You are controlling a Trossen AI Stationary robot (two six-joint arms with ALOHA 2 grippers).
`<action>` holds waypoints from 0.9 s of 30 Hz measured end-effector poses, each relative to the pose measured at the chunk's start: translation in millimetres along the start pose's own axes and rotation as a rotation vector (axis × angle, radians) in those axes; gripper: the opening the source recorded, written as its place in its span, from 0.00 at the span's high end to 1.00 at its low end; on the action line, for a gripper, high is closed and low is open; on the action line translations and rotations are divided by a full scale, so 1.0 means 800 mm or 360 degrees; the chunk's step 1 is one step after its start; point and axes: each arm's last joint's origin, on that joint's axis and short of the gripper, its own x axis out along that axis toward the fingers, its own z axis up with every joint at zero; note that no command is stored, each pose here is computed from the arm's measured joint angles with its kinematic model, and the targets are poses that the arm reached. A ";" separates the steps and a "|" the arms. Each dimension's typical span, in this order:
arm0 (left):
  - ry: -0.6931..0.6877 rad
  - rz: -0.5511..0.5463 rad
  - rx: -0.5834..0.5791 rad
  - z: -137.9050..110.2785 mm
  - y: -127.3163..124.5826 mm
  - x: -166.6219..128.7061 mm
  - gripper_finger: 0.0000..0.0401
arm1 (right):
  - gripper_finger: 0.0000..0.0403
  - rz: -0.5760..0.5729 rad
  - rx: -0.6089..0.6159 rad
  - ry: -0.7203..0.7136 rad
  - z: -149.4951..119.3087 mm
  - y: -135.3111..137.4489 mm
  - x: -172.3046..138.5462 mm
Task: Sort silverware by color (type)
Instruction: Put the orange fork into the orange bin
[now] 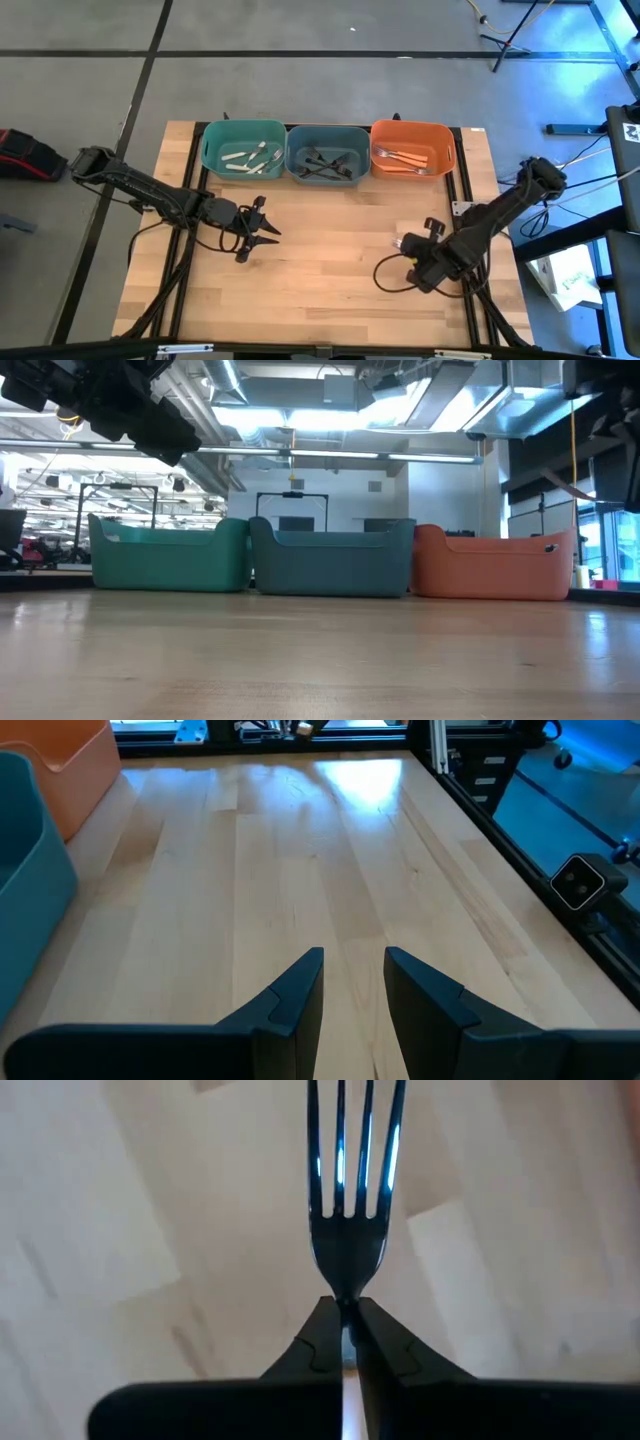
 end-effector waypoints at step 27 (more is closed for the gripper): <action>0.0000 0.0000 -0.0041 0.000 0.000 0.000 0.74 | 1.00 -0.0904 0.0073 -0.0292 0.113 -0.184 0.010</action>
